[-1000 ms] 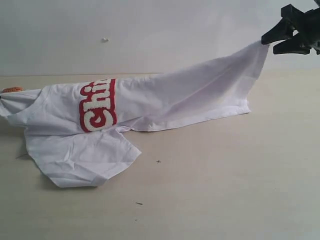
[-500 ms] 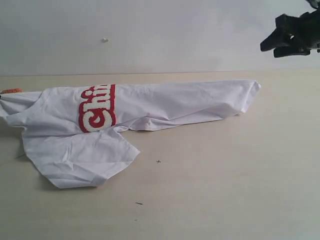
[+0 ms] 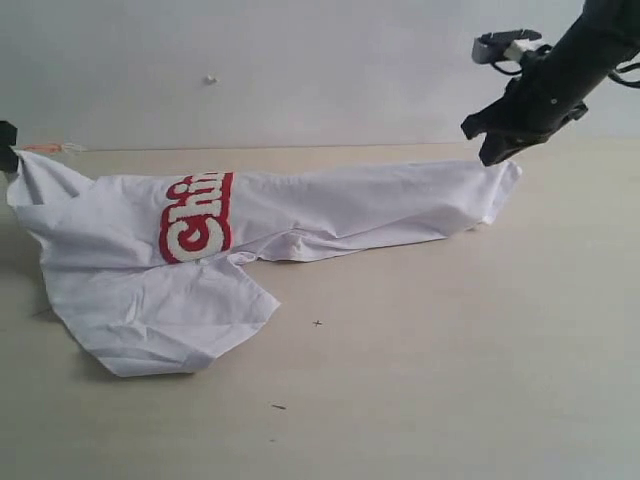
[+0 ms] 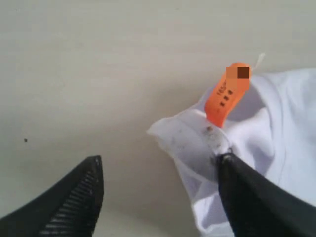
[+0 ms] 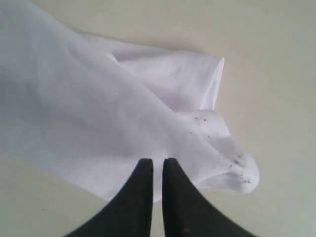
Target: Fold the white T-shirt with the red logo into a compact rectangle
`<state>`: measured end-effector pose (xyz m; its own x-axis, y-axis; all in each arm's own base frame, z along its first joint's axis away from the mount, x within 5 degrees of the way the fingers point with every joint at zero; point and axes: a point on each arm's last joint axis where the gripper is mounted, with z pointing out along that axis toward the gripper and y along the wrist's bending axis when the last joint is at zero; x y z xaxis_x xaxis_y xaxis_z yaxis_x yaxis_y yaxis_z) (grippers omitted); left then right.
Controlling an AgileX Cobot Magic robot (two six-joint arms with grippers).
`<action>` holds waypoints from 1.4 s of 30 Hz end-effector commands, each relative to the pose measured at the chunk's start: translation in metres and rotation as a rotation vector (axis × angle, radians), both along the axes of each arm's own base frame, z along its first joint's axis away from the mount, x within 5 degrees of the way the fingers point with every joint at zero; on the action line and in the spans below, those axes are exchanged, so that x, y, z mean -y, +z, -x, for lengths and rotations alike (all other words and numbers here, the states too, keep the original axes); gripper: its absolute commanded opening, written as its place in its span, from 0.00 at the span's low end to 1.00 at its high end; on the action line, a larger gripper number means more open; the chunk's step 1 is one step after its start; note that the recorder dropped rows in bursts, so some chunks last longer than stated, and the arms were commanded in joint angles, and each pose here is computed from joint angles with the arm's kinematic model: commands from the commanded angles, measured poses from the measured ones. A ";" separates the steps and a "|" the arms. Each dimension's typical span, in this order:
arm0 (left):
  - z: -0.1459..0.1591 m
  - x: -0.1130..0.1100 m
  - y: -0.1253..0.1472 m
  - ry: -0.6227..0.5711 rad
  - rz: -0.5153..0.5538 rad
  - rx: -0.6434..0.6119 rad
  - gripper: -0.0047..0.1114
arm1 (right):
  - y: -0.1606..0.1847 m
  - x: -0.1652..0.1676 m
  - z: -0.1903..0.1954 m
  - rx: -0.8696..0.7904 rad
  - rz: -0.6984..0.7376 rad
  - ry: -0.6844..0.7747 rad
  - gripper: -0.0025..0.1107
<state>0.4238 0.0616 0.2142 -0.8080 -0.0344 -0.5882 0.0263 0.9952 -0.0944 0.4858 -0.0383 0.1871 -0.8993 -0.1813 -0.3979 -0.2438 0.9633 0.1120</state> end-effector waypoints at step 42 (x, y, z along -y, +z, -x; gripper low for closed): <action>0.043 0.137 -0.015 -0.892 0.117 -0.125 0.37 | -0.020 0.000 -0.013 -0.101 -0.036 -0.063 0.06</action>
